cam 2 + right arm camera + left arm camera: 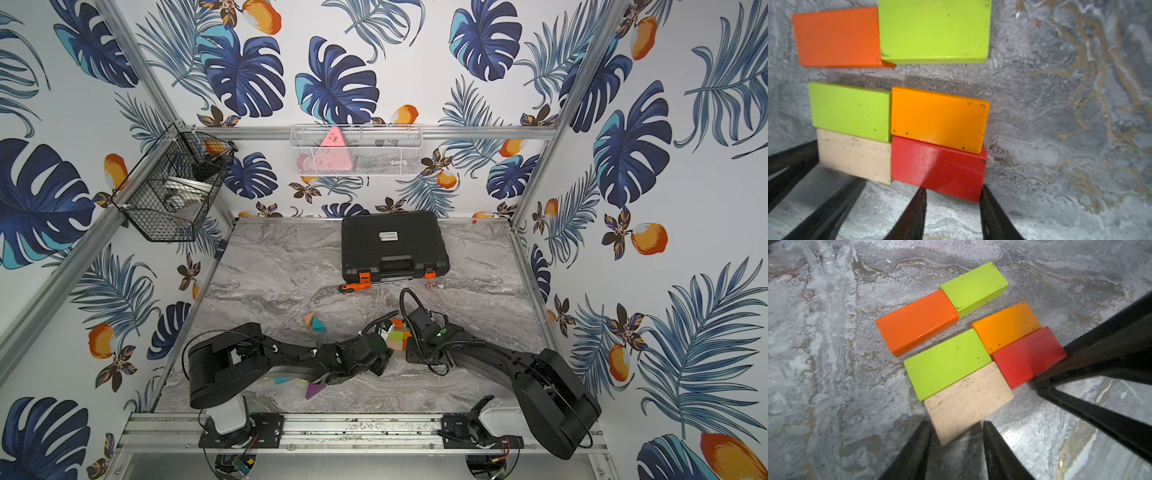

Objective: Assemble a piece of candy with building blocks
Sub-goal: Assemble the building blocks at the center of the board, then assemble the building block at the center of the board.

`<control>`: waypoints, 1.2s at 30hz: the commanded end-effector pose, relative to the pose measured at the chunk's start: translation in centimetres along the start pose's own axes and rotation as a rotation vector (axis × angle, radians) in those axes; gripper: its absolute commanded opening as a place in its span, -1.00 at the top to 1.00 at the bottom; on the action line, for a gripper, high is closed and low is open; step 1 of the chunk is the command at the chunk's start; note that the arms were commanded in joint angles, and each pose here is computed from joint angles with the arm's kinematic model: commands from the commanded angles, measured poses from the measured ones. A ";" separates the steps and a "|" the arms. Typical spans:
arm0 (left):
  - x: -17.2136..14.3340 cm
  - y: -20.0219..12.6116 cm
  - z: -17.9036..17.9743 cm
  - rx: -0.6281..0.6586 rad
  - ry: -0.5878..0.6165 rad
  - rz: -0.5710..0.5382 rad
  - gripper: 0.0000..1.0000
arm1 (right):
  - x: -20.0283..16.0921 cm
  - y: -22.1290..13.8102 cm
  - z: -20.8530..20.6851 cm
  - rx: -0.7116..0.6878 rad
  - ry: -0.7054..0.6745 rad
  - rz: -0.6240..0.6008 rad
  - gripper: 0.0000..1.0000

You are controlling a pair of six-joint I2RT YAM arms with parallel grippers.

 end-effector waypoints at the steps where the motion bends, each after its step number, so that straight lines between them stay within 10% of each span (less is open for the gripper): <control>1: -6.1 -0.6 1.5 0.035 0.022 0.287 0.03 | -0.2 0.0 -0.3 -0.008 0.006 0.006 0.07; 21: -4.9 -3.2 1.1 -0.043 -0.017 0.219 -0.14 | 2.8 -4.8 -1.0 0.046 0.072 -0.226 0.04; 36: -5.7 -2.1 1.0 -0.038 -0.026 0.241 -0.12 | 5.4 -1.4 -3.9 -0.005 0.195 -0.128 0.20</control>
Point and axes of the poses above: each gripper's point midway between its finger pads, its own y axis out along the fingers, its own z axis along the line the jaws close on, x = y × z, the point moved 5 cm from there along -y, back along the fingers, and after that the axes turned 7 degrees about y, right-handed, at the moved point
